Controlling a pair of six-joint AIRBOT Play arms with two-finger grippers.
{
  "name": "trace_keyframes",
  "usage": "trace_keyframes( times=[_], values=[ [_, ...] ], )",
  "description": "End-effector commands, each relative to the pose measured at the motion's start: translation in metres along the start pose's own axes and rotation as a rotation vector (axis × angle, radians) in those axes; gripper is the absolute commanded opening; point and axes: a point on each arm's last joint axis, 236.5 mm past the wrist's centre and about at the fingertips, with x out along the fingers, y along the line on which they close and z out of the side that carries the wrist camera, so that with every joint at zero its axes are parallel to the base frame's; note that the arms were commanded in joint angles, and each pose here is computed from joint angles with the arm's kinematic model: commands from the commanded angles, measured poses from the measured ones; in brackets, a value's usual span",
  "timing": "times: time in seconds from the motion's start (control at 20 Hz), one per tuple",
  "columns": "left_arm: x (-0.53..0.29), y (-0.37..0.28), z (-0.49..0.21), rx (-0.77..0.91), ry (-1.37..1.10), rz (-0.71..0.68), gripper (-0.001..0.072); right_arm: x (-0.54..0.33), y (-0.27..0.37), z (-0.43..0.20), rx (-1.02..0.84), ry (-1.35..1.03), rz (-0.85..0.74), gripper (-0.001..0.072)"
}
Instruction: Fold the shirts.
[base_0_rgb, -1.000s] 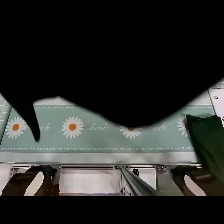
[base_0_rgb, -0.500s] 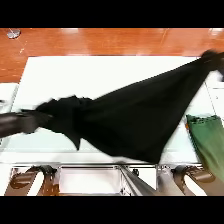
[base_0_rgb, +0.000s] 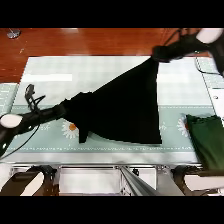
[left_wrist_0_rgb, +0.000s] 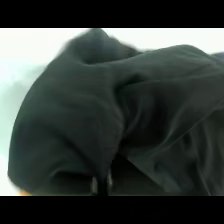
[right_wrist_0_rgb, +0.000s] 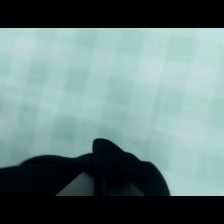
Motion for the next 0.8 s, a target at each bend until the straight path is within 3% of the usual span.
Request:
trace_keyframes(
  times=[0.0,0.05,0.2,0.3,0.4,0.5,0.6,0.75],
  values=[
    [0.044,0.006,0.027,-0.012,0.045,0.029,0.0711,0.069,0.007,0.021,0.188,0.024,0.148,0.0372],
    [0.048,0.000,0.033,-0.005,0.093,0.007,0.0705,0.072,0.010,0.027,0.245,0.024,0.212,0.0622],
    [0.017,0.008,0.065,0.042,0.195,0.015,0.0705,0.037,-0.023,0.030,0.343,0.050,0.294,0.0624],
    [-0.024,0.034,0.089,0.003,0.189,0.060,0.0704,-0.010,-0.072,0.006,0.305,0.134,0.229,0.0624],
    [-0.049,0.050,0.083,-0.075,0.193,0.057,0.0704,-0.053,-0.129,-0.040,0.289,0.260,0.067,0.0624],
    [-0.051,0.033,0.041,-0.139,0.284,-0.060,0.0702,-0.081,-0.171,-0.083,0.356,0.309,-0.068,0.0624],
    [-0.040,-0.016,-0.011,-0.145,0.364,-0.286,0.0701,-0.081,-0.178,-0.118,0.442,0.263,-0.072,0.0624],
    [-0.003,-0.034,-0.055,-0.136,0.367,-0.313,0.0700,-0.065,-0.161,-0.180,0.502,0.218,-0.035,0.0623]
  ],
)
